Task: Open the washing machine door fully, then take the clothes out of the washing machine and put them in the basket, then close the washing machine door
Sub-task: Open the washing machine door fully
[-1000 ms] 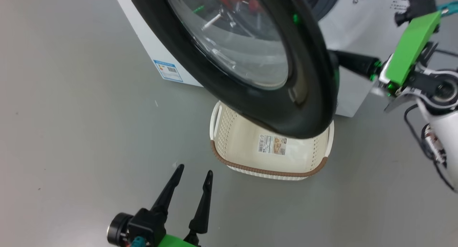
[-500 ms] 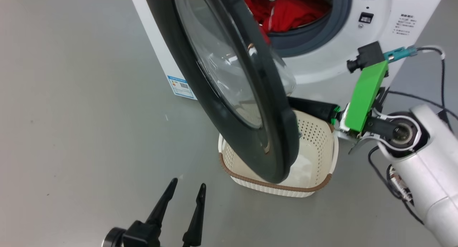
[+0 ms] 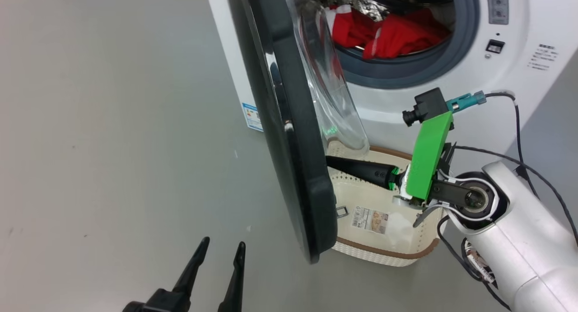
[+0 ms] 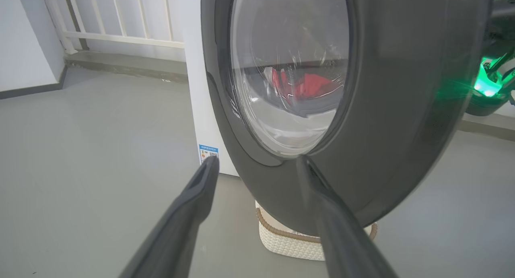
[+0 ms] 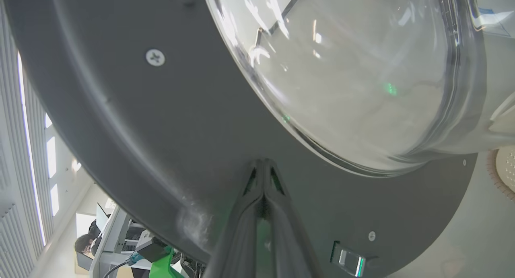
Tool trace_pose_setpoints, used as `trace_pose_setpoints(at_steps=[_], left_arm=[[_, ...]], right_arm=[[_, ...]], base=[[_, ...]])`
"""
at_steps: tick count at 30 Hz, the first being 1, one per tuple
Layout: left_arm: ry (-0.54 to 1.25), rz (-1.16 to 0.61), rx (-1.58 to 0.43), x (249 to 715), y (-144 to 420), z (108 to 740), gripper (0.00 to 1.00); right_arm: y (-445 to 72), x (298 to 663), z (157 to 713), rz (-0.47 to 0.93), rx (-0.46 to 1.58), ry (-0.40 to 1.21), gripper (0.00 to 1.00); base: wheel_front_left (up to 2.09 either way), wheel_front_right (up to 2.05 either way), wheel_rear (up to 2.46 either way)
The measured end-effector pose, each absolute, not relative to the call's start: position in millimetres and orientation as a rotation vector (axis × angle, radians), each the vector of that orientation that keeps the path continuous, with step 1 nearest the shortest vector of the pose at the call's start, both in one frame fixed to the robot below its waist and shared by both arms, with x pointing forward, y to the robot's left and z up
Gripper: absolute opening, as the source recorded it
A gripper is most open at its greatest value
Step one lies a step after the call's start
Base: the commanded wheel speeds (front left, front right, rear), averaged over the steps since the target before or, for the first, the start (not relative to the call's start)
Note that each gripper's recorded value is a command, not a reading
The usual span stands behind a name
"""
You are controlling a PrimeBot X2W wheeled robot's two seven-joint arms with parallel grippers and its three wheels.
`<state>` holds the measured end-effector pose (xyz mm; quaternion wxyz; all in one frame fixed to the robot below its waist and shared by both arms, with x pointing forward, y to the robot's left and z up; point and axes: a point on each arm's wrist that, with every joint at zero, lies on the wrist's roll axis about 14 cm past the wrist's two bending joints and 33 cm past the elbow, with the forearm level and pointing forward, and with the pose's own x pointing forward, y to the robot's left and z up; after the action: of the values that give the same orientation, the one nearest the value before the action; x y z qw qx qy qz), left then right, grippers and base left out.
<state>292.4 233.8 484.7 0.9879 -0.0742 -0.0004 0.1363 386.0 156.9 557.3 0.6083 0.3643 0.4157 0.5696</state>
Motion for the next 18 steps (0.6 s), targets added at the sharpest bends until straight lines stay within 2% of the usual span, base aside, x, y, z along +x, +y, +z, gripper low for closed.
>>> trace_pose_setpoints(at_steps=[9,18], left_arm=[[0.005,0.385,-0.142,271,259,482,1.00],[-0.001,0.441,-0.129,267,271,485,1.00]], right_arm=[[187,355,560,1.412,0.813,1.004,0.00],[199,345,554,1.443,0.801,1.032,0.00]], base=[[0.00,0.00,0.00],[0.00,0.00,0.00]])
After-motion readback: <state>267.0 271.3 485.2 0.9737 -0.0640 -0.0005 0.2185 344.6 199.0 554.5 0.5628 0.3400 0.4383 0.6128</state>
